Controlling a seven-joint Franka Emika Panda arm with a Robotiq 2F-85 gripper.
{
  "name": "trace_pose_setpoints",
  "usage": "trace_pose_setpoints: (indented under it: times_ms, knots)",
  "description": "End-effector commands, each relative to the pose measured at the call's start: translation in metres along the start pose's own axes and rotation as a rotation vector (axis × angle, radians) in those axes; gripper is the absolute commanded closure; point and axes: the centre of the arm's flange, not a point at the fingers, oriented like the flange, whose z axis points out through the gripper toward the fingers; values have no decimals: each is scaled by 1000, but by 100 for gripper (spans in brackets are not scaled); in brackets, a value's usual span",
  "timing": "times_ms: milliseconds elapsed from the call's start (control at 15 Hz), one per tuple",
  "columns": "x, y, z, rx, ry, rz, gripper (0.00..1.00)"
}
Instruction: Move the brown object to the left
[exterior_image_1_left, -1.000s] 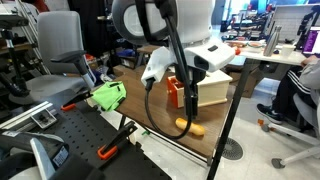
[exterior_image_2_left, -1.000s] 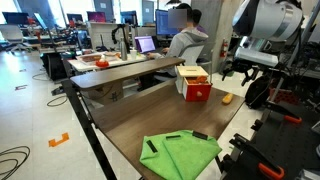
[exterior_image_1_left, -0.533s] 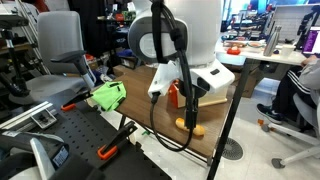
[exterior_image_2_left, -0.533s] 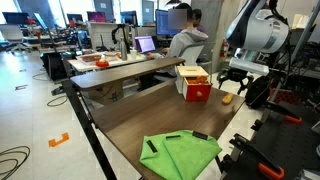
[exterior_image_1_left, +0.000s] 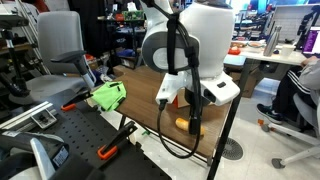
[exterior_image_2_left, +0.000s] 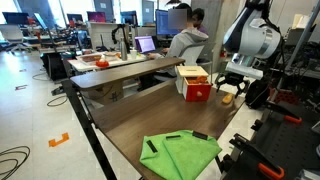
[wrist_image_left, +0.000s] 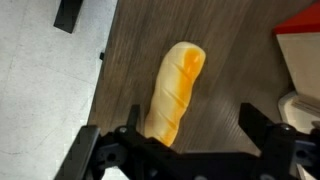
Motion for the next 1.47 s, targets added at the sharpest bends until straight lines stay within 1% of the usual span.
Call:
trace_pose_setpoints:
  times_ms: [0,200,333,533,933,1200,1267,1400]
  knots:
    - [10,-6,13,-1,-24,15,26]
    - [12,-7,17,-3,-21,18,51]
    - [13,-5,16,-3,-20,22,63]
    - [13,-7,8,11,-16,18,87]
    - [8,-17,-20,40,-35,11,87]
    - [-4,-19,-59,56,-35,-15,87]
    - [-10,-19,-75,59,-39,-25,87]
    - [-18,-22,-94,61,-60,-50,87]
